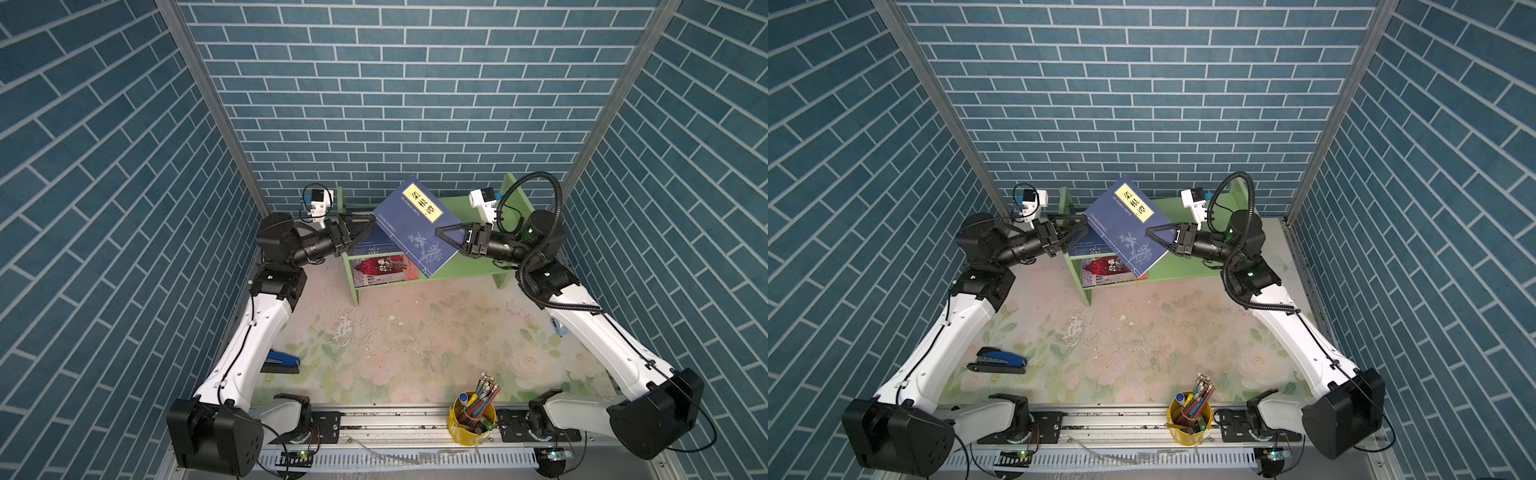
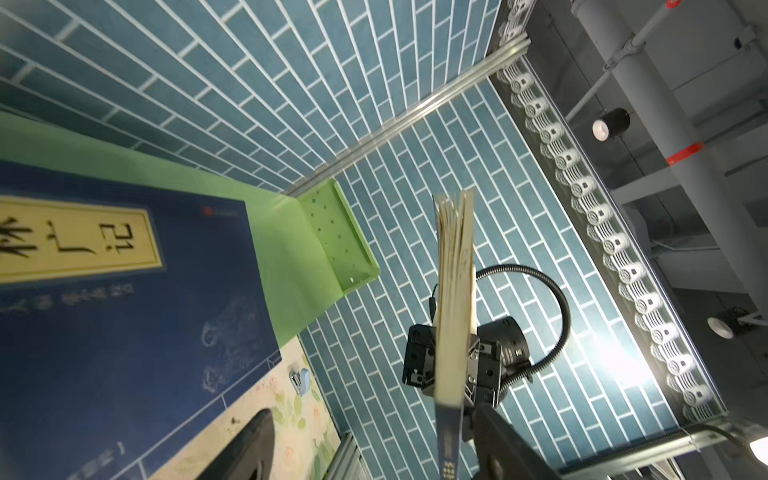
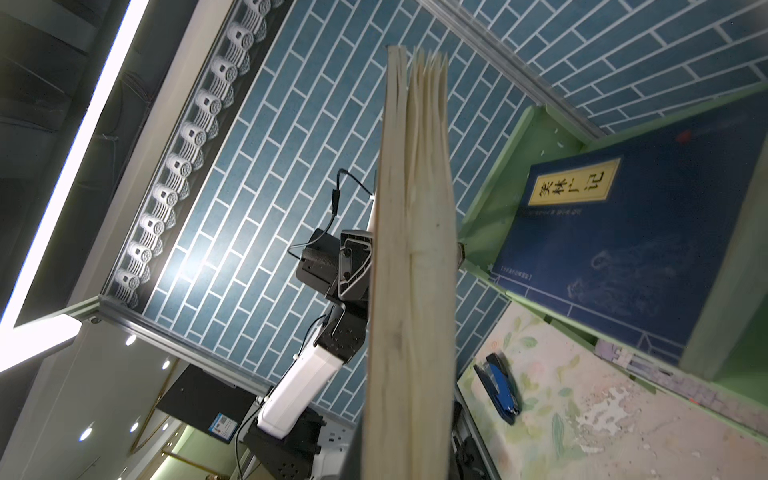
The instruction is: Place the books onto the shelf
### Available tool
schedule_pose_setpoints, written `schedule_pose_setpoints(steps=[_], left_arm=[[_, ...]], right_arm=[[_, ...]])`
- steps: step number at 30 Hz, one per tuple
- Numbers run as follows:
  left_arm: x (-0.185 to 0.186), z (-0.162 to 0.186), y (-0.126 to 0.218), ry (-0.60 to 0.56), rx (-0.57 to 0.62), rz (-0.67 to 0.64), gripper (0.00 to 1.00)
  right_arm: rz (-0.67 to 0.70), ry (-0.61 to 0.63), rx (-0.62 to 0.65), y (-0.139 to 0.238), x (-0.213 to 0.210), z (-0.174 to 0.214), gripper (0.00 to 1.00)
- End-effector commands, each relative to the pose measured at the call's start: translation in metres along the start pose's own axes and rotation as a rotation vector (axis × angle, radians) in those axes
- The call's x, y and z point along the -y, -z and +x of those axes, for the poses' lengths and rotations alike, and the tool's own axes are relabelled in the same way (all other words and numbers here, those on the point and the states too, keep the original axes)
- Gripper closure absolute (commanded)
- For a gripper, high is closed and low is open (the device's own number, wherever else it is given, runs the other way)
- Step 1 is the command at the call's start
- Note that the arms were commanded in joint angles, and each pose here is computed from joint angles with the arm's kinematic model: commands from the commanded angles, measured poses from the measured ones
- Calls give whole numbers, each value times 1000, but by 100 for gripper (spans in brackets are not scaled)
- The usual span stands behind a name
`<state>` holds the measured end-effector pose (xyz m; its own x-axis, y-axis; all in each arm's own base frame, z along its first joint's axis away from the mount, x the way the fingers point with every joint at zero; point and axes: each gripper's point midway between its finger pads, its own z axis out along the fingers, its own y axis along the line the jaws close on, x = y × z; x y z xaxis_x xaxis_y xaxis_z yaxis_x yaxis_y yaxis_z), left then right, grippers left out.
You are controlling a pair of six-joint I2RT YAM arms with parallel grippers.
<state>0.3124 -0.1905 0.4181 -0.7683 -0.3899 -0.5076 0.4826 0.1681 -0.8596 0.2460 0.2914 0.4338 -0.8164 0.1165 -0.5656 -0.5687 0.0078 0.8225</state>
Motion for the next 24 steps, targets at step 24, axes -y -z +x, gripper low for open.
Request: schedule_pose_setpoints(steps=[24], left_arm=[[64, 80, -10, -152, -396, 273, 32]], right_arm=[[-109, 46, -332, 20, -30, 52, 100]])
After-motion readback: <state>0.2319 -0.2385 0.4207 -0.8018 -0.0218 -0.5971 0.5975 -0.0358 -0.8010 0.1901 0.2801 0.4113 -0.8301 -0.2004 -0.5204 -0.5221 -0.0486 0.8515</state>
